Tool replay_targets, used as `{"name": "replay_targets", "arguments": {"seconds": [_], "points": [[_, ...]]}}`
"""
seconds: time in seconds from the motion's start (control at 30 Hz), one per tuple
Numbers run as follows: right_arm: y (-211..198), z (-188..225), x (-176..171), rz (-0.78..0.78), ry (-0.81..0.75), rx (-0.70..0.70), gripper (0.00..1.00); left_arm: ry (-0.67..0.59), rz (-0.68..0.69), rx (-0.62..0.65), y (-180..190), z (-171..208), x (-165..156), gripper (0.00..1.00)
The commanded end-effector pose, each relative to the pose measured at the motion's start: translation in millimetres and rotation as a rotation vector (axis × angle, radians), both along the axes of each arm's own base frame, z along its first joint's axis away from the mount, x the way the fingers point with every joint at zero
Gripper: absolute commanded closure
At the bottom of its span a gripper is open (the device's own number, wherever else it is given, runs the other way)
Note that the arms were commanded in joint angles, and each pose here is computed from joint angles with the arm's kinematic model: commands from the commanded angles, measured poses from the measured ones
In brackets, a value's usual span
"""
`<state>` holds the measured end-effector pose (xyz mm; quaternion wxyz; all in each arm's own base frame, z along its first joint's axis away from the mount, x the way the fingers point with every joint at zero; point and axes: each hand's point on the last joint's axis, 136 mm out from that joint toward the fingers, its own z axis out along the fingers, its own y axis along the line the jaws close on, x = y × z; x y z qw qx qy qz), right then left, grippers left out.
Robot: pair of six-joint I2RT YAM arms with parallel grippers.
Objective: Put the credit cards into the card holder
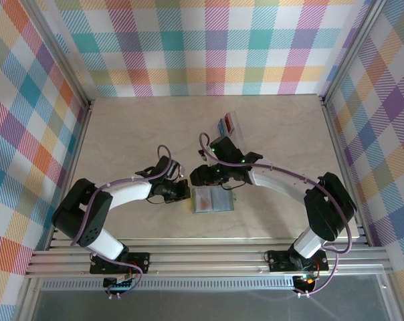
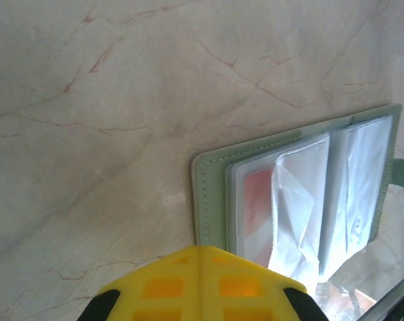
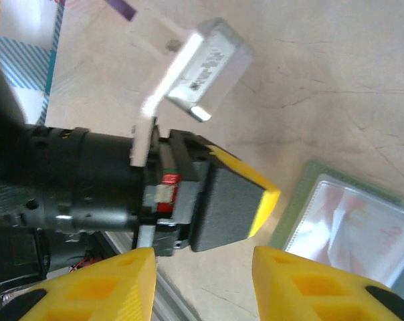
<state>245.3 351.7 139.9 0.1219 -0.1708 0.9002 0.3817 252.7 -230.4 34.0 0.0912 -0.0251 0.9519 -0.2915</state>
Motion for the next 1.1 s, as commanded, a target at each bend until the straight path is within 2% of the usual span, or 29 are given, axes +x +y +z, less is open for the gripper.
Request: {"name": "replay_targets", "arguments": {"seconds": [0.0, 0.13, 0.3, 0.5, 0.7, 0.77, 0.93, 1.07], "points": [[-4.5, -11.5, 1.9, 0.012, -0.008, -0.03, 0.56, -0.054, 0.02, 0.001, 8.2, 15.3, 4.0, 0.98], [-4.6, -23.8, 8.6, 0.006, -0.01, -0.059, 0.54, -0.12, 0.035, -0.005, 13.6, 31.2, 7.5, 0.97], [-13.3, -29.9, 34.1, -0.061, -0.036, -0.112, 0.49, -0.223, 0.036, -0.031, 16.8, 57.7, 10.1, 0.96], [-23.3, -12.0, 78.8, -0.167, -0.154, -0.156, 0.4, -0.394, 0.069, -0.004, 34.9, 90.2, 14.2, 0.93], [-22.5, 8.5, 112.8, -0.192, -0.257, -0.188, 0.31, -0.544, 0.112, 0.017, 53.4, 118.9, 14.5, 0.88], [-27.3, 13.2, 124.4, -0.21, -0.273, -0.189, 0.27, -0.579, 0.121, 0.007, 55.1, 125.6, 15.0, 0.81], [-41.5, 17.4, 148.9, -0.241, -0.268, -0.196, 0.19, -0.627, 0.166, -0.002, 57.2, 134.9, 24.6, 0.54], [-57.2, 13.3, 165.6, -0.27, -0.242, -0.234, 0.19, -0.611, 0.179, -0.044, 45.1, 136.3, 37.2, 0.46]]}}
